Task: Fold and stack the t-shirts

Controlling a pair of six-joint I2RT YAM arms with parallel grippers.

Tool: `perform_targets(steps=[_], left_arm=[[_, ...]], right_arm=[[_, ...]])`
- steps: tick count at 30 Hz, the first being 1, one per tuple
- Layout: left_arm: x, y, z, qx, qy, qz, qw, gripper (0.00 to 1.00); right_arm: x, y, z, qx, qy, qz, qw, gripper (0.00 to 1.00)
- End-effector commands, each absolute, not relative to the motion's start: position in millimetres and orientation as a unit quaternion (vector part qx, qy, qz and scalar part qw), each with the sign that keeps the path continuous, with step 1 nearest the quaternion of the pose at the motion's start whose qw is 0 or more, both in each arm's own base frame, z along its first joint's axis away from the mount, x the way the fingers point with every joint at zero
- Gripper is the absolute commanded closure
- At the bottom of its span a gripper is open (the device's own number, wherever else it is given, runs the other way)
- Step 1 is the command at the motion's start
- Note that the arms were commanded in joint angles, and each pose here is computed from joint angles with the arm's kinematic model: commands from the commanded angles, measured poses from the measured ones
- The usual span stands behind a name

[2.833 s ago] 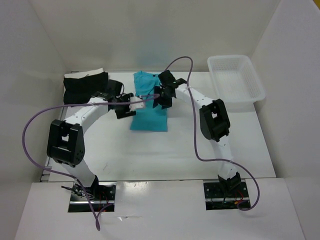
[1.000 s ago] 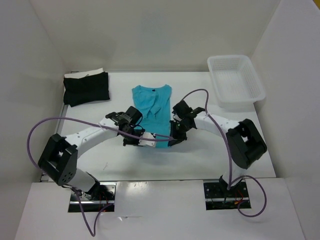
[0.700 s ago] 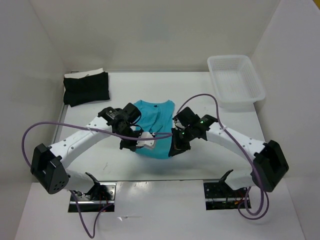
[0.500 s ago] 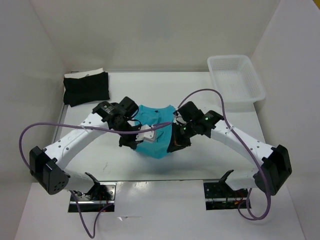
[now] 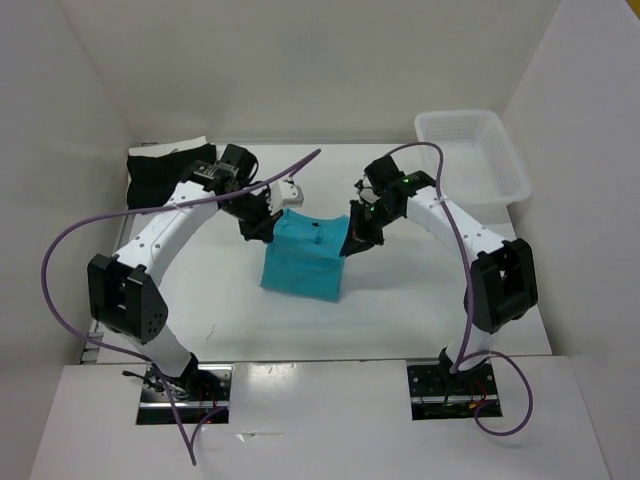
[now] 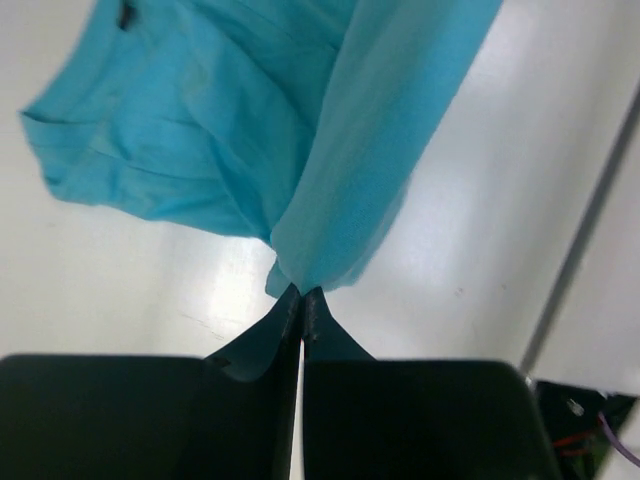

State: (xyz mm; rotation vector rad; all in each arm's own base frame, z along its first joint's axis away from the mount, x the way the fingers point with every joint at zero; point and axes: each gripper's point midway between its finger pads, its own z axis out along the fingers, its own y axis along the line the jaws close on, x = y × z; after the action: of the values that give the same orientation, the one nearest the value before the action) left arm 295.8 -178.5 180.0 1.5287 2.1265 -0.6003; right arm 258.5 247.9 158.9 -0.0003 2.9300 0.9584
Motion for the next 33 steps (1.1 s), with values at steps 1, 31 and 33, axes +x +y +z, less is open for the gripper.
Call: perform_targets(steps=[1, 31, 33], left_arm=[[341, -185, 197, 0.527, 0.774, -0.204, 0.286, 1.0], [476, -197, 100, 0.422, 0.823, -0.214, 0.315, 0.99], [478, -194, 96, 0.415, 0.829, -0.204, 0.314, 0.98]], right_arm=[[275, 241, 162, -0.012, 0.948, 0.316, 0.037, 1.0], [469, 217, 84, 0.097, 0.924, 0.346, 0.13, 0.67], [483, 215, 89, 0.092, 0.924, 0.338, 0.157, 0.66]])
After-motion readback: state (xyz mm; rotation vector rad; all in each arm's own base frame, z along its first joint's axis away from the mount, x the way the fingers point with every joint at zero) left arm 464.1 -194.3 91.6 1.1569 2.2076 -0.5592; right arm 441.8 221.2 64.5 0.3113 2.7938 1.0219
